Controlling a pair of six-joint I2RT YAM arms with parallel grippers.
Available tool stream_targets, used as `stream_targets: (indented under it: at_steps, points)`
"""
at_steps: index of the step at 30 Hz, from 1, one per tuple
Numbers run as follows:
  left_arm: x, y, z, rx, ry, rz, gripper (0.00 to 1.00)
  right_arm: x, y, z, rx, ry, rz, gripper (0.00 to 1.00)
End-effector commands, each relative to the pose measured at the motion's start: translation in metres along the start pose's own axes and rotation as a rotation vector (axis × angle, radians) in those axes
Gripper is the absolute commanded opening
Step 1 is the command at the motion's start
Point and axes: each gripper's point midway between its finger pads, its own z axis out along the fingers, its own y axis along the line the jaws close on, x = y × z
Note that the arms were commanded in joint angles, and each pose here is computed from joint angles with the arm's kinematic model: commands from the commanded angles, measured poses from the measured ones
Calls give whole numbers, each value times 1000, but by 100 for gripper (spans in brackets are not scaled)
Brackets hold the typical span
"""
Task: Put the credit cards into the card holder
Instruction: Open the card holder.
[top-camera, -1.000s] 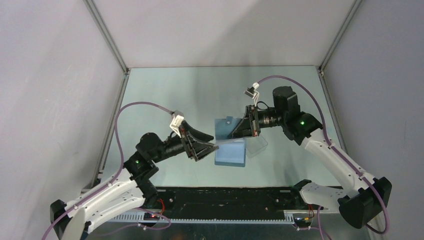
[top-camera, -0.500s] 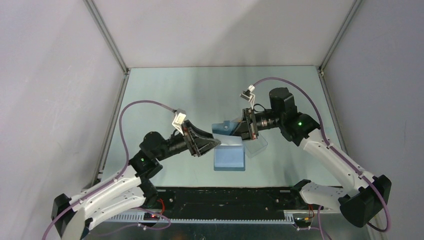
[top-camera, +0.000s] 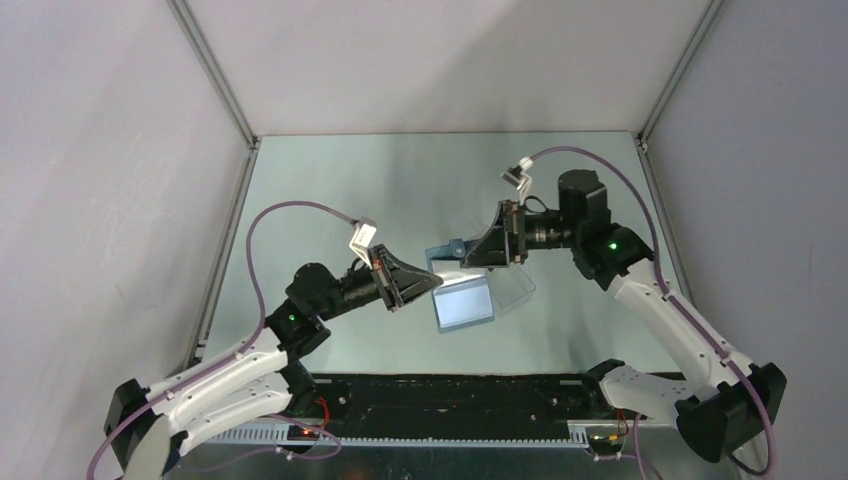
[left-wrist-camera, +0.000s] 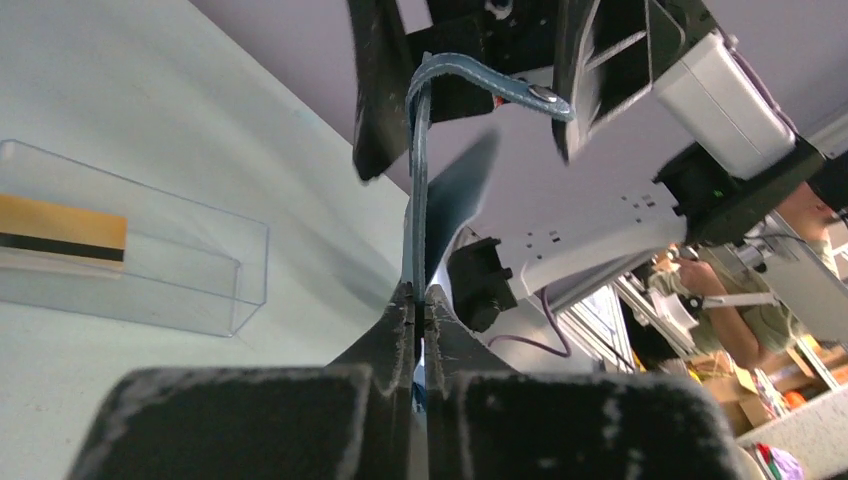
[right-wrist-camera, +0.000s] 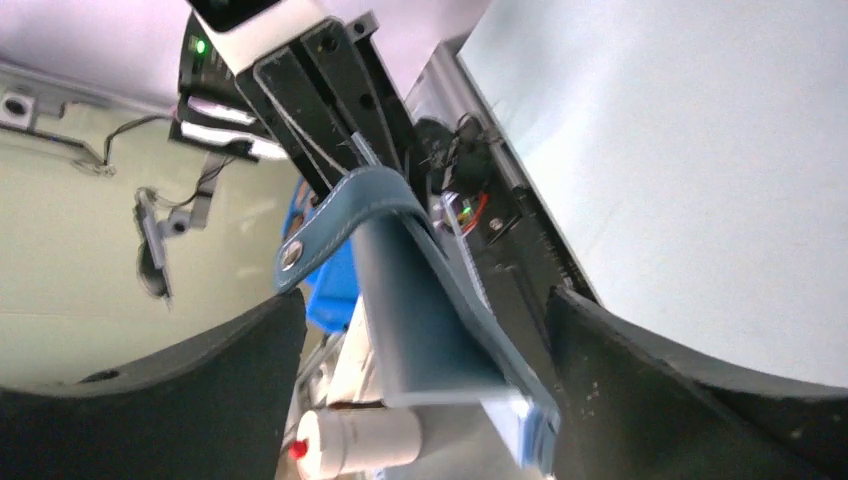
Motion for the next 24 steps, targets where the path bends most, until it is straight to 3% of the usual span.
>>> stream_targets:
  at_steps: [1, 10, 18, 20, 22, 23, 24]
  points:
    - [-13, 3, -7, -34, -96, -24, 0, -20, -11, -30, 118, -136, -32, 97]
    - [-18, 0, -12, -30, -128, -36, 0, 4, -18, -33, 58, -84, -51, 99]
    - [-24, -23, -8, 55, -92, -20, 0, 14, -2, -2, -59, -6, -107, 99]
    - [-22, -23, -7, 57, -80, -22, 0, 12, 7, 6, -105, 2, -111, 93]
    - [-20, -20, -5, 50, -74, -30, 0, 12, 14, 13, -141, 14, -93, 76]
    - [-20, -20, -5, 48, -73, -32, 0, 12, 13, 16, -148, 22, -86, 53]
    - [-20, -19, -5, 46, -74, -33, 1, 11, 15, 18, -159, 23, -86, 39]
